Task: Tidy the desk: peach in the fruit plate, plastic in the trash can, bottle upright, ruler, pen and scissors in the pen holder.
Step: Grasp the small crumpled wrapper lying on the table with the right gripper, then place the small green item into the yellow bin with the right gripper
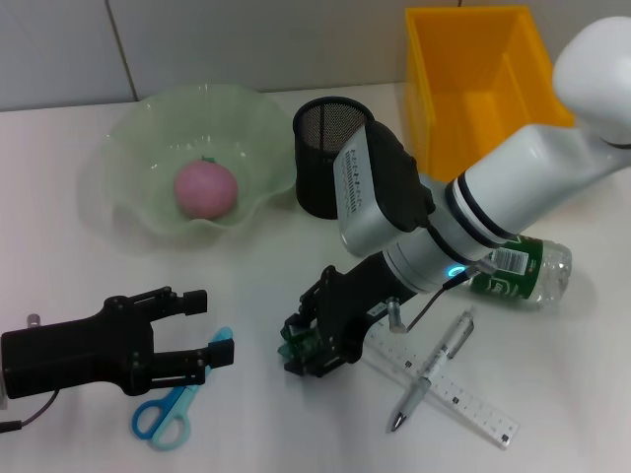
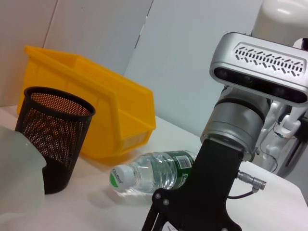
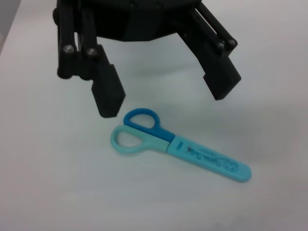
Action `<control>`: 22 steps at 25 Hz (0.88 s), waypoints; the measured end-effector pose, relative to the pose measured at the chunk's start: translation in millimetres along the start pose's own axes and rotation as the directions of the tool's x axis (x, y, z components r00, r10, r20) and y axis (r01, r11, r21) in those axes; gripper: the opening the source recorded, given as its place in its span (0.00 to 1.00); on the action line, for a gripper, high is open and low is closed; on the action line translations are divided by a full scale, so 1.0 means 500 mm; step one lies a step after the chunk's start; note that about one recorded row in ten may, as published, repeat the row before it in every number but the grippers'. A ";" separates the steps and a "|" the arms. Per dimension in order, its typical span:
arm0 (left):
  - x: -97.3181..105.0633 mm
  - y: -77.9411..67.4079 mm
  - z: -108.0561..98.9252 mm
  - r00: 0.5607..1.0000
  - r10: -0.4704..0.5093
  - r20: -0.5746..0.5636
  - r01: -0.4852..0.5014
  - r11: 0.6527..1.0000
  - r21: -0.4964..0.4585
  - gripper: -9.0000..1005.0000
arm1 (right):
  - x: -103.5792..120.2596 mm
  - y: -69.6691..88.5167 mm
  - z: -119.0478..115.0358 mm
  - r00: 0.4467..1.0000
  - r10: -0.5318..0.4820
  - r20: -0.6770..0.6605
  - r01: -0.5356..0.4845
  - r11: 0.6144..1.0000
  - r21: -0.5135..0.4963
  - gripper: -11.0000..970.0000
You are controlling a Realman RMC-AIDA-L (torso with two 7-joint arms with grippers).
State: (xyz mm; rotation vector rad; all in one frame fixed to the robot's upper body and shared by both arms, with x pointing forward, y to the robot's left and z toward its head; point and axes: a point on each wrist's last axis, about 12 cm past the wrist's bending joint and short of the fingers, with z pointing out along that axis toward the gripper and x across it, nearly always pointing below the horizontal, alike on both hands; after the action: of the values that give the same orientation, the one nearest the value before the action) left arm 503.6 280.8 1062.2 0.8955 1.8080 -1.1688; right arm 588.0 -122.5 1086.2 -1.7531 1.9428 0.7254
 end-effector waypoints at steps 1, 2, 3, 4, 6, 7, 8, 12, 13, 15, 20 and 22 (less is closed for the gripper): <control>0.000 0.000 0.000 1.000 0.000 0.000 0.000 1.000 0.000 0.87 | 0.000 0.000 0.000 1.000 0.000 0.000 0.000 1.000 0.002 0.78; 0.000 0.000 0.000 1.000 0.000 0.000 0.000 1.000 0.000 0.87 | 0.000 0.000 0.000 1.000 0.000 0.000 0.000 1.000 0.002 0.72; -0.001 0.000 0.000 1.000 0.001 0.000 -0.001 1.000 0.000 0.87 | 0.001 -0.001 0.000 1.000 0.001 -0.001 -0.001 1.000 0.004 0.67; -0.001 0.000 0.001 1.000 0.001 0.000 -0.001 1.000 0.000 0.87 | 0.002 -0.001 -0.001 1.000 0.003 0.000 -0.003 1.000 0.005 0.61; -0.001 0.001 0.001 1.000 0.001 0.000 -0.001 1.000 0.000 0.87 | 0.003 -0.002 -0.003 1.000 0.009 0.005 -0.009 1.000 0.009 0.52; -0.001 0.001 0.001 1.000 0.000 0.000 0.000 1.000 0.000 0.87 | 0.004 -0.003 -0.005 1.000 0.013 0.012 -0.013 1.000 0.013 0.48; -0.001 0.001 0.001 1.000 0.000 0.000 0.000 1.000 0.000 0.87 | 0.004 -0.005 -0.008 1.000 0.020 0.022 -0.020 1.000 0.019 0.44; -0.002 0.001 0.000 1.000 0.001 0.002 -0.001 1.000 -0.002 0.87 | 0.007 -0.012 -0.024 0.996 0.053 0.070 -0.056 0.998 0.041 0.27; -0.003 0.002 0.000 1.000 0.002 0.003 -0.002 1.000 -0.003 0.87 | 0.008 -0.014 -0.029 0.994 0.062 0.086 -0.066 0.997 0.047 0.22; -0.005 0.003 0.001 1.000 0.004 0.004 -0.004 1.000 -0.002 0.87 | 0.012 -0.018 -0.046 0.985 0.095 0.142 -0.104 0.993 0.058 0.13; -0.010 0.004 0.003 1.000 0.010 0.004 -0.010 1.000 0.001 0.87 | 0.017 -0.024 -0.084 0.948 0.147 0.281 -0.173 0.983 0.069 0.06; -0.013 0.005 0.005 1.000 0.015 0.004 -0.015 1.000 0.003 0.87 | 0.020 -0.024 -0.091 0.938 0.156 0.309 -0.186 0.980 0.072 0.06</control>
State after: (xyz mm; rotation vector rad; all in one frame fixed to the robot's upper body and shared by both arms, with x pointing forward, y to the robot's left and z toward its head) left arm 509.0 278.5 1066.3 0.9063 1.7934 -1.1632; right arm 600.5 -159.8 1114.2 -1.3358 1.8974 0.8822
